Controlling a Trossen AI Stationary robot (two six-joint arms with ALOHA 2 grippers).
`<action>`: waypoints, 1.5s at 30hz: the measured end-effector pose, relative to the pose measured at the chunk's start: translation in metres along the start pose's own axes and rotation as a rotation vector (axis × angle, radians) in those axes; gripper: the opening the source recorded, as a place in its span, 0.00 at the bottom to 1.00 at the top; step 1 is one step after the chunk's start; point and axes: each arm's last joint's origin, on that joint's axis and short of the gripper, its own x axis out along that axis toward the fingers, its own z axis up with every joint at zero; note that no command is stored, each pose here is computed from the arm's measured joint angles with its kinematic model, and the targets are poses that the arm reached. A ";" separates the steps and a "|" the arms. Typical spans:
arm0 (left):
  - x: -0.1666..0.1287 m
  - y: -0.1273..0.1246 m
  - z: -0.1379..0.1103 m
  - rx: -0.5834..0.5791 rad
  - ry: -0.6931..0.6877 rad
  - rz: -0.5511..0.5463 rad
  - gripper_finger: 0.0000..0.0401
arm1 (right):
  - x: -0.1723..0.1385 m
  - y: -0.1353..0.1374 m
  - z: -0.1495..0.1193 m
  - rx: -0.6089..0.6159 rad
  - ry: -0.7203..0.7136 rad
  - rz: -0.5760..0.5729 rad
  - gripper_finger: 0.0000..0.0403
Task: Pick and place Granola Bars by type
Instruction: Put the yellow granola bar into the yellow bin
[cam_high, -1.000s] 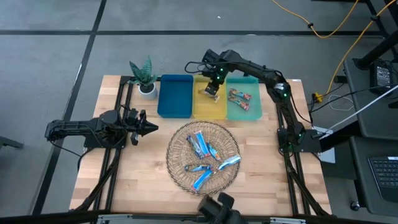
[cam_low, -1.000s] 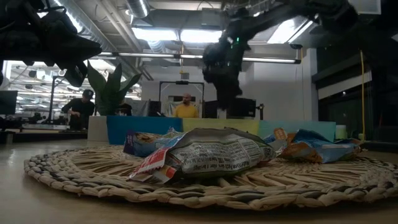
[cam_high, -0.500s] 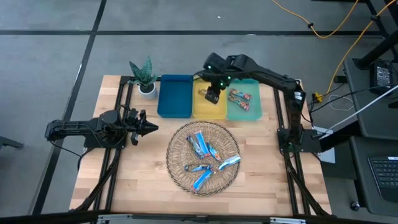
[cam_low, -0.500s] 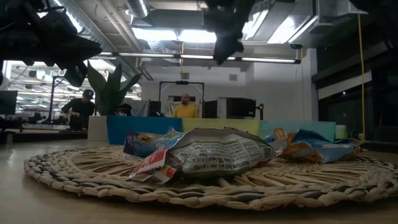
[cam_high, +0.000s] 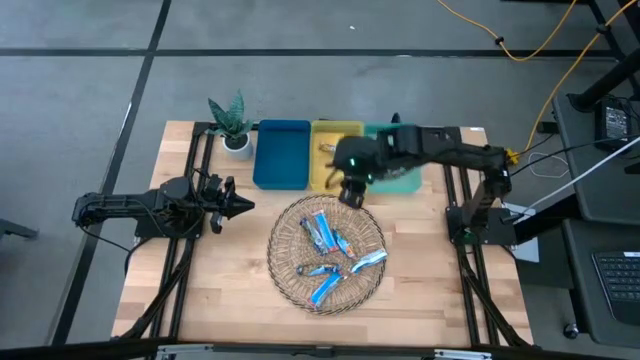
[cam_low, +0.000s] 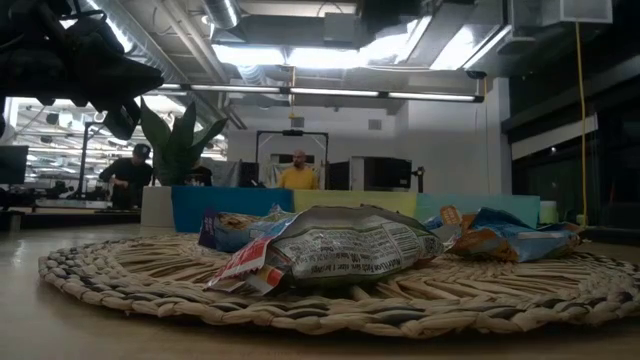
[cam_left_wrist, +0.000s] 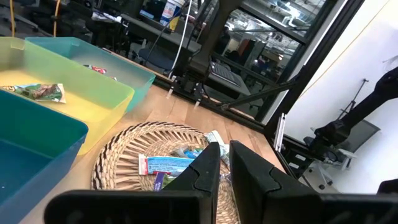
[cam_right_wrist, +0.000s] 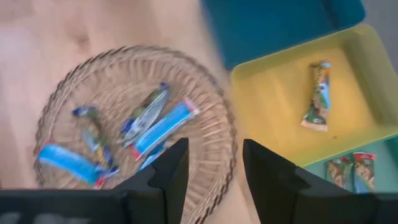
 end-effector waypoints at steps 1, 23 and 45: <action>0.000 0.000 0.000 0.000 0.000 0.000 0.08 | -0.002 0.008 -0.004 -0.012 0.008 -0.003 0.38; 0.000 0.000 0.000 0.000 0.000 0.000 0.08 | 0.060 0.111 -0.105 -0.050 0.272 -0.069 0.65; 0.000 0.000 0.000 0.000 0.000 0.000 0.08 | 0.174 0.100 -0.196 -0.078 0.366 0.036 0.90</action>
